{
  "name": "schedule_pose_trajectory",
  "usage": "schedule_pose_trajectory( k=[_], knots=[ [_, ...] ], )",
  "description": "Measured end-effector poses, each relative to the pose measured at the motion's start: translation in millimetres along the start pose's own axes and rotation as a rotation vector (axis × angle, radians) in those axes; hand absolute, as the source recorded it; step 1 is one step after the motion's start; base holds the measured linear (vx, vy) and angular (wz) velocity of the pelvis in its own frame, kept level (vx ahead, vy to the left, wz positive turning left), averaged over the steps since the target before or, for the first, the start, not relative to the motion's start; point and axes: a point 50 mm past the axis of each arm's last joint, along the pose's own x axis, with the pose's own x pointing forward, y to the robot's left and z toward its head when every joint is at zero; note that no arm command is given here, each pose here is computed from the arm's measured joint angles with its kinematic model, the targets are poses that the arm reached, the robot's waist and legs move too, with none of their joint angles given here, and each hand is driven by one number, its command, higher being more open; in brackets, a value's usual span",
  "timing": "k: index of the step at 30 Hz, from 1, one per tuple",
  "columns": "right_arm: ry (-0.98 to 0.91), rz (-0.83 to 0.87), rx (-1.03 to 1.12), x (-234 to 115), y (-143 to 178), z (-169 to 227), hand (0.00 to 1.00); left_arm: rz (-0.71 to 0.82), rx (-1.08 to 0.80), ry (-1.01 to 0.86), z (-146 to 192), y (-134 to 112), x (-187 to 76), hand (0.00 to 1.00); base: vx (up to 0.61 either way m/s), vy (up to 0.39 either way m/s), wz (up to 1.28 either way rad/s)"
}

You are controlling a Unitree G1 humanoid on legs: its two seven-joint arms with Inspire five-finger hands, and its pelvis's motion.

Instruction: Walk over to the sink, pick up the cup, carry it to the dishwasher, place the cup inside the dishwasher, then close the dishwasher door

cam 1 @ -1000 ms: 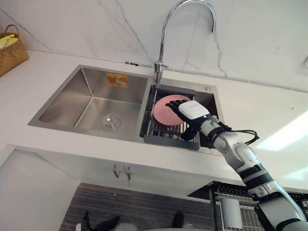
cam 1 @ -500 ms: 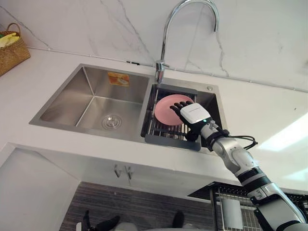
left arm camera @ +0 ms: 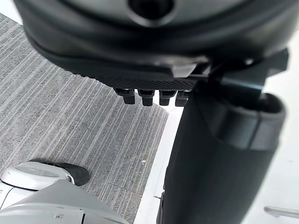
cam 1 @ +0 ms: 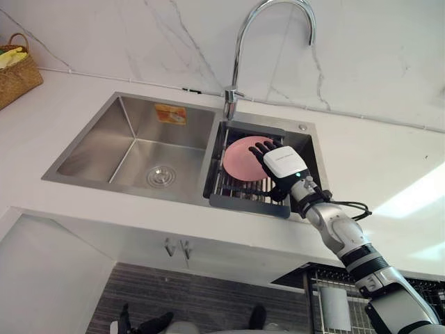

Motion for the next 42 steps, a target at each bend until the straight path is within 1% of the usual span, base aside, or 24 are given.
schedule_pose_trajectory(
  k=[8, 9, 15, 22, 25, 30, 35, 42],
  knots=[
    [0.015, -0.001, 0.011, 0.5, 3.4, 0.5, 1.0, -0.001, 0.0, 0.0, -0.1, -0.3, -0.1, 1.0, 0.0, 0.0, 0.0],
    [0.016, 0.0, 0.012, 0.6, 3.8, 0.6, 0.0, -0.001, 0.0, 0.0, -0.1, -0.3, -0.1, 1.0, 0.0, 0.0, 0.0],
    [0.017, 0.001, 0.015, 0.6, 8.6, 2.2, 0.0, 0.003, 0.0, 0.0, -0.1, -0.3, -0.2, 1.0, 0.0, 0.0, 0.0],
    [-0.014, -0.122, -0.041, -0.6, 6.5, 5.3, 0.0, 0.021, -0.002, 0.001, -0.5, -0.4, -0.7, 1.0, 0.0, 0.0, 0.0],
    [-0.033, -0.134, -0.065, -1.5, 10.1, 7.9, 0.0, 0.036, -0.007, -0.009, 0.6, -1.1, -0.9, 1.0, 0.0, 0.0, 0.0],
    [0.017, -0.186, -0.078, -3.3, 8.7, -2.3, 0.0, 0.056, -0.01, 0.002, -4.1, -0.5, -3.7, 1.0, 0.0, 0.0, 0.02],
    [0.035, -0.235, -0.064, -3.4, 5.3, -4.4, 0.0, 0.056, -0.012, -0.005, -3.8, -0.6, -4.0, 1.0, 0.0, 0.0, 0.0],
    [0.058, -0.252, -0.012, -2.7, 2.2, -7.5, 0.0, 0.059, -0.01, 0.001, -6.5, 0.5, -5.3, 1.0, 0.0, 0.0, 0.0]
  ],
)
